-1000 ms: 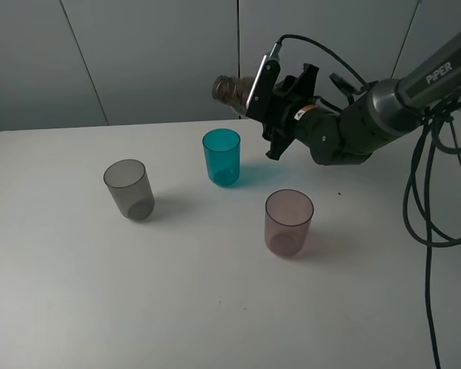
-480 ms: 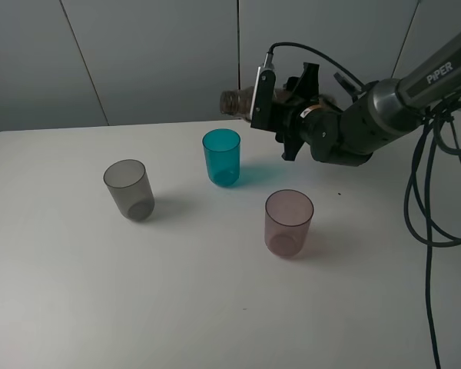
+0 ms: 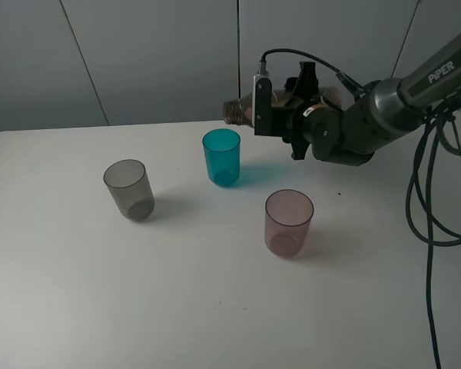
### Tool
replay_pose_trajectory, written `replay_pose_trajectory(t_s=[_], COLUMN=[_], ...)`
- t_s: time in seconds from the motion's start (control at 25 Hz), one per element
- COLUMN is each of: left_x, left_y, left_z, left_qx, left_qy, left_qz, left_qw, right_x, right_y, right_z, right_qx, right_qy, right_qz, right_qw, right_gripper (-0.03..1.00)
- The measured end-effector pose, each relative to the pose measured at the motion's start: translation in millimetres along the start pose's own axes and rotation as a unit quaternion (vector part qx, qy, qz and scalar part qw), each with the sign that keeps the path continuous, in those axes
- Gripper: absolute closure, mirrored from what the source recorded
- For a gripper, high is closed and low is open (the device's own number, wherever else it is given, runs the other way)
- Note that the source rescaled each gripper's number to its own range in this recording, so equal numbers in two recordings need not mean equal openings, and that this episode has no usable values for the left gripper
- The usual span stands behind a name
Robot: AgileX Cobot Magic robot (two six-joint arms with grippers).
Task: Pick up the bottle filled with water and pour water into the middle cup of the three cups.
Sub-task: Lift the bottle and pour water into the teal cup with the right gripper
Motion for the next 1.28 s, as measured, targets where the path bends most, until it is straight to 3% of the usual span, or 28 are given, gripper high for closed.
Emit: replay_pose_trajectory(t_s=[1.28], left_x=[0.0], left_y=[0.0], left_z=[0.0], left_qx=[0.000], left_qy=[0.000], left_qz=[0.000], left_qw=[1.000], right_x=[-3.4], right_y=[-0.1], right_z=[-1.4], right_qx=[0.005], right_qy=[0.108], right_qz=[-0.013], right_qw=[0.994], right_gripper=[0.94])
Point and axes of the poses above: a point on each arm's last joint axis where the gripper is mounted, y pointing back along that axis away from the gripper, x along the wrist's bending axis when the last joint is at zero, z = x × y, the point moved 3 cm from there along -y, pointing out along that axis toward the gripper, and after that the axes turned 2 degrees about y, right-handed, at the moved point
